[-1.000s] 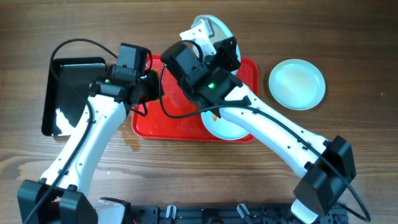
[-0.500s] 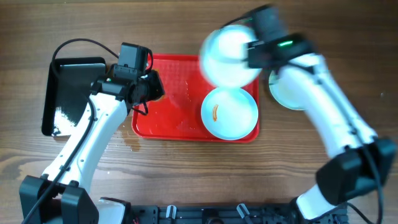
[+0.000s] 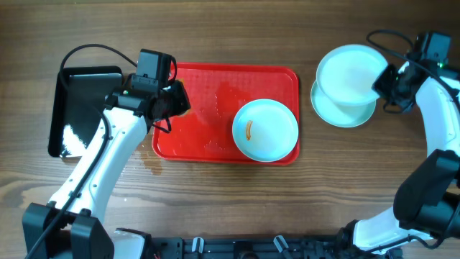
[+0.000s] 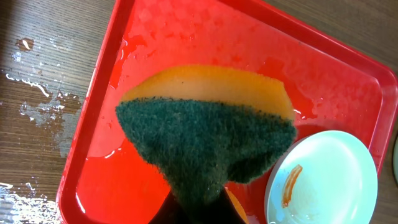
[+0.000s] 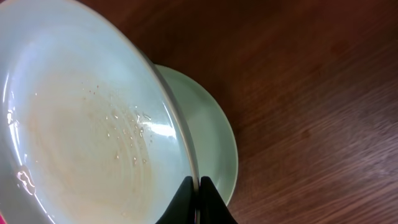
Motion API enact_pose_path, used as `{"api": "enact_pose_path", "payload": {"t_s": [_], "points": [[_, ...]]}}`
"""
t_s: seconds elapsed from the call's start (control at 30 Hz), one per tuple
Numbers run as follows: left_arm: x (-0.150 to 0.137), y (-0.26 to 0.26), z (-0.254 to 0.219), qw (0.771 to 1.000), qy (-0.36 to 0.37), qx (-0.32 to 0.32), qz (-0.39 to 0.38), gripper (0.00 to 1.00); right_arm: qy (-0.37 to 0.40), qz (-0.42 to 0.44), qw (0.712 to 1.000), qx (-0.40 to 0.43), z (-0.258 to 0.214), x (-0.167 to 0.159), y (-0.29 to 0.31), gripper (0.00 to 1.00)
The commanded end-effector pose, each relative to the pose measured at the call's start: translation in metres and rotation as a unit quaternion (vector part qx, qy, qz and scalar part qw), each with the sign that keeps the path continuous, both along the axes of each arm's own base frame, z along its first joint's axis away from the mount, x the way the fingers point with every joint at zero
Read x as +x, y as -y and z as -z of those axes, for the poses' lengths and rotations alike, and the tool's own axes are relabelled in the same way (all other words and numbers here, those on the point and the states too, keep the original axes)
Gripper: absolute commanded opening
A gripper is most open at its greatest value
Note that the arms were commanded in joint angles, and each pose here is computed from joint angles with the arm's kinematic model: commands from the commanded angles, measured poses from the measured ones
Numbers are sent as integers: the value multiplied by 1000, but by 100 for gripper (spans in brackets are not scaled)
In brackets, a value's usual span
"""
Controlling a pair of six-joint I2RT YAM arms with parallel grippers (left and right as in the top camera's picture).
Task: Clean dirty plates on tray and stack at the side
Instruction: 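Stack the plate onto the cleaned plate right of the red tray, then move the right gripper to the rim of the last plate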
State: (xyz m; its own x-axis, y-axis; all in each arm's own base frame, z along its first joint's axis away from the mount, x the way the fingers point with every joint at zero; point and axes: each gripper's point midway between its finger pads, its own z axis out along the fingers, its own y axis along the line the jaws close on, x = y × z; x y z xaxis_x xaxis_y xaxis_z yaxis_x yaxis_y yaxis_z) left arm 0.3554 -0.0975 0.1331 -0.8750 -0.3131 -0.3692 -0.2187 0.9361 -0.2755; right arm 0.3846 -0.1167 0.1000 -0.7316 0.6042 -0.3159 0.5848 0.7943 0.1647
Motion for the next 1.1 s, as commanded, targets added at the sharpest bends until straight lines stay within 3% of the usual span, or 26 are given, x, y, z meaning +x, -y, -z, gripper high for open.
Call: {"api": "enact_pose_path", "payload": {"t_s": [0.0, 0.03, 0.07, 0.13, 0.3, 0.6, 0.73, 0.8, 0.93, 1.07], "points": [[0, -1, 3, 1000, -6, -3, -6, 4, -1, 4, 999, 33, 15, 0, -11, 5], [0, -1, 3, 1000, -6, -3, -6, 4, -1, 6, 999, 34, 16, 1, -11, 9], [0, -1, 3, 1000, -6, -3, -6, 4, -1, 5, 999, 39, 17, 2, -12, 26], [0, -1, 3, 1000, -5, -3, -6, 4, -2, 2, 999, 47, 18, 1, -15, 45], [0, -1, 3, 1000, -6, -3, -6, 4, -7, -6, 997, 72, 19, -2, -25, 47], [0, -1, 3, 1000, -5, -3, -5, 4, 13, -206, 946, 250, -3, -11, -142, 48], [0, -1, 3, 1000, -5, -3, -6, 4, -56, -268, 944, 185, 13, -32, -183, 49], [0, -1, 3, 1000, -5, -3, -6, 4, -80, -287, 945, 137, 21, -38, -192, 68], [0, -1, 3, 1000, -6, -3, -5, 4, -107, -298, 947, 56, 29, -43, -203, 67], [-2, -1, 4, 1000, -9, -2, -6, 4, -126, -310, 942, 3, 34, -52, -208, 57]]}}
